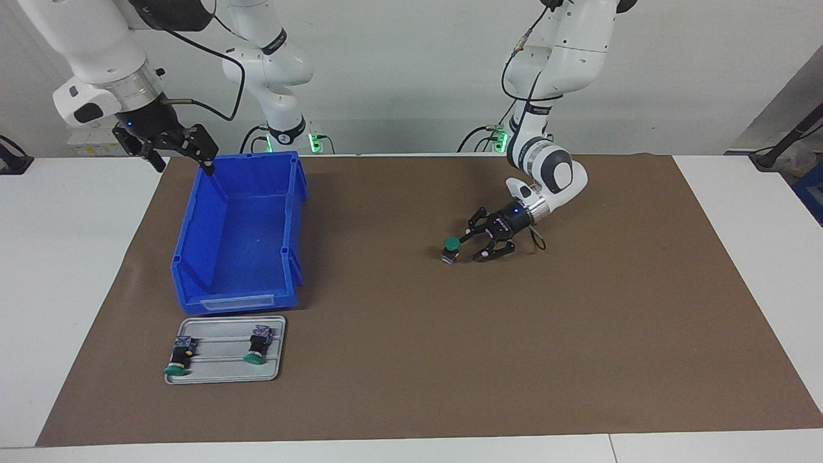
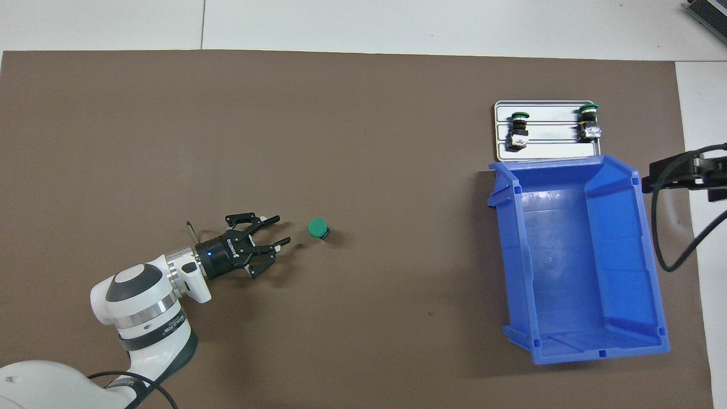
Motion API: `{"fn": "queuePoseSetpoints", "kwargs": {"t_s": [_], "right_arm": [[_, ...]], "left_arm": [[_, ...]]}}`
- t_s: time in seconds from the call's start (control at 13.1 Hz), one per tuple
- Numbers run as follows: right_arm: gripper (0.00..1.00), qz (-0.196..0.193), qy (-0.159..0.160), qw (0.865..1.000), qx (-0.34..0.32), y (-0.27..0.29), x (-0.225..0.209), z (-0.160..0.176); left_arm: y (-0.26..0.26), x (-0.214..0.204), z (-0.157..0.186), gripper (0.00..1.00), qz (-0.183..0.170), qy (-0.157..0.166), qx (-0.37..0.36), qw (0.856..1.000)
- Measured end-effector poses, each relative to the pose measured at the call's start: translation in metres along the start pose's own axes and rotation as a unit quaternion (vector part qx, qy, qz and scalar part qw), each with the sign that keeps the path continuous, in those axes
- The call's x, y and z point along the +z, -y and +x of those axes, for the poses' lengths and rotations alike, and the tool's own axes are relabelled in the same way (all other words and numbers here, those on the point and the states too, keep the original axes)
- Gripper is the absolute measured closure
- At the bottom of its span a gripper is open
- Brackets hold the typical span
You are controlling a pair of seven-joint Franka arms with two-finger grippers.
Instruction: Place and press button with both arms
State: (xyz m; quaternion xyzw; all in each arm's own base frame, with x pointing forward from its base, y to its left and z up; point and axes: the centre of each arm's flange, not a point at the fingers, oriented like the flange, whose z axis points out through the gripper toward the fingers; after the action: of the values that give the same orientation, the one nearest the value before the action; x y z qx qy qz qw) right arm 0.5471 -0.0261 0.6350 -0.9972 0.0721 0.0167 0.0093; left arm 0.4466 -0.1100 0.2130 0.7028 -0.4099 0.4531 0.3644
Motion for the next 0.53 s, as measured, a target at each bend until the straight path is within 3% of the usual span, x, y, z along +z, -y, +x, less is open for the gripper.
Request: {"fn": "queuePoseSetpoints", "kwargs": {"t_s": [0.3, 0.53], "right_arm": [[0.01, 0.000, 0.000, 1.000, 0.000, 0.000, 0.000, 0.000], [0.01, 0.000, 0.000, 1.000, 0.000, 0.000, 0.000, 0.000]], "left_arm": [[0.031, -0.043, 0.007, 0.45, -0.033, 0.020, -0.043, 0.998], [0.046, -0.064, 0.033, 0.45, -0.039, 0.043, -0.092, 0.994]]}}
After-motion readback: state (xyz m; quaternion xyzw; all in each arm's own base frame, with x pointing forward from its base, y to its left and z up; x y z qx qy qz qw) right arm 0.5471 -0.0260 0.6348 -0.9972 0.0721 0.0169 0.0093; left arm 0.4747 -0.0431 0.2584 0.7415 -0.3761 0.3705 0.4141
